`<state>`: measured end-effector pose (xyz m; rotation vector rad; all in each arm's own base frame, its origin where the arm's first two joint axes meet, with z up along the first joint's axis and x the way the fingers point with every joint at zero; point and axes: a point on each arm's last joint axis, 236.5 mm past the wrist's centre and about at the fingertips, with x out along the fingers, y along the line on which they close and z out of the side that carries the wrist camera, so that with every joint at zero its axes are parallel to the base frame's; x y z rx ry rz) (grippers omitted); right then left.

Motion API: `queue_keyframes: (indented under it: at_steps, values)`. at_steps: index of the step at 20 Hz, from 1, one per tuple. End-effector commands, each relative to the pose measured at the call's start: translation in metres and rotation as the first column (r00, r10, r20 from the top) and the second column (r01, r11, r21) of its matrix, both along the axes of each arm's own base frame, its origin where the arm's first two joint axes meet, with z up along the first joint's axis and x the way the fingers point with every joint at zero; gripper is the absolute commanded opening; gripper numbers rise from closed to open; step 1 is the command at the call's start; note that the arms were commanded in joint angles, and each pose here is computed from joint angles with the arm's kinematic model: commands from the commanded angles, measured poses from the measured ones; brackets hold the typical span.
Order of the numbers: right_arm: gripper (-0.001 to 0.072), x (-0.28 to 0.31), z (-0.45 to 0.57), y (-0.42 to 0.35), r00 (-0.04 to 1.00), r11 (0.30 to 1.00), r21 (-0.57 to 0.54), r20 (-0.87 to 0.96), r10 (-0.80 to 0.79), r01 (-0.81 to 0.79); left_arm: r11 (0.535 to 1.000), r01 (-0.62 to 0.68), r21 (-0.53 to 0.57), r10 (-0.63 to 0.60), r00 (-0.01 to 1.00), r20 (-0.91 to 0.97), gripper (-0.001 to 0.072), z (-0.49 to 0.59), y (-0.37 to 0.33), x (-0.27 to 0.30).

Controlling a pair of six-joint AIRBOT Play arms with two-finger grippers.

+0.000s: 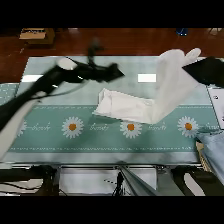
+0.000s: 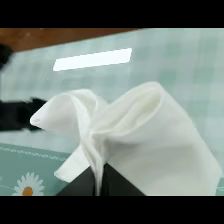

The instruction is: Fold the shirts.

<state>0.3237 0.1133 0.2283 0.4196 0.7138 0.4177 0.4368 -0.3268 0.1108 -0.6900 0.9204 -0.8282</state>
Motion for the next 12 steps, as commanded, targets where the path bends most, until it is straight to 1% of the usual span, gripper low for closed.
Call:
queue_keyframes:
  at_steps: [1,3,5,7,9,12]
  values:
    - [0.0018,0.020,-0.032,0.032,0.998,0.996,-0.052,-0.020,0.065,-0.066,0.979,-0.204,0.024,0.198,0.967,0.163,0.0018,0.080,0.144,0.027]
    - [0.0018,0.045,-0.052,0.071,0.994,0.993,-0.035,-0.005,0.110,-0.110,0.951,-0.308,0.012,0.297,0.926,0.232,0.0019,0.119,0.206,0.020]
    - [0.0018,0.072,-0.073,0.118,0.991,0.991,-0.009,0.036,0.132,-0.132,0.928,-0.372,0.014,0.353,0.892,0.282,0.0019,0.148,0.250,0.002]
    - [0.0018,0.088,-0.101,0.167,0.990,0.989,0.057,0.035,0.137,-0.139,0.919,-0.393,0.027,0.366,0.878,0.309,0.0019,0.163,0.270,-0.018]
    - [0.0019,0.093,-0.140,0.209,0.991,0.985,0.113,-0.014,0.136,-0.134,0.921,-0.387,0.039,0.355,0.878,0.320,0.0019,0.171,0.275,-0.033]
    - [0.0019,0.082,-0.202,0.259,0.986,0.983,0.124,-0.082,0.148,-0.137,0.934,-0.355,0.049,0.320,0.888,0.331,0.0019,0.177,0.265,-0.047]
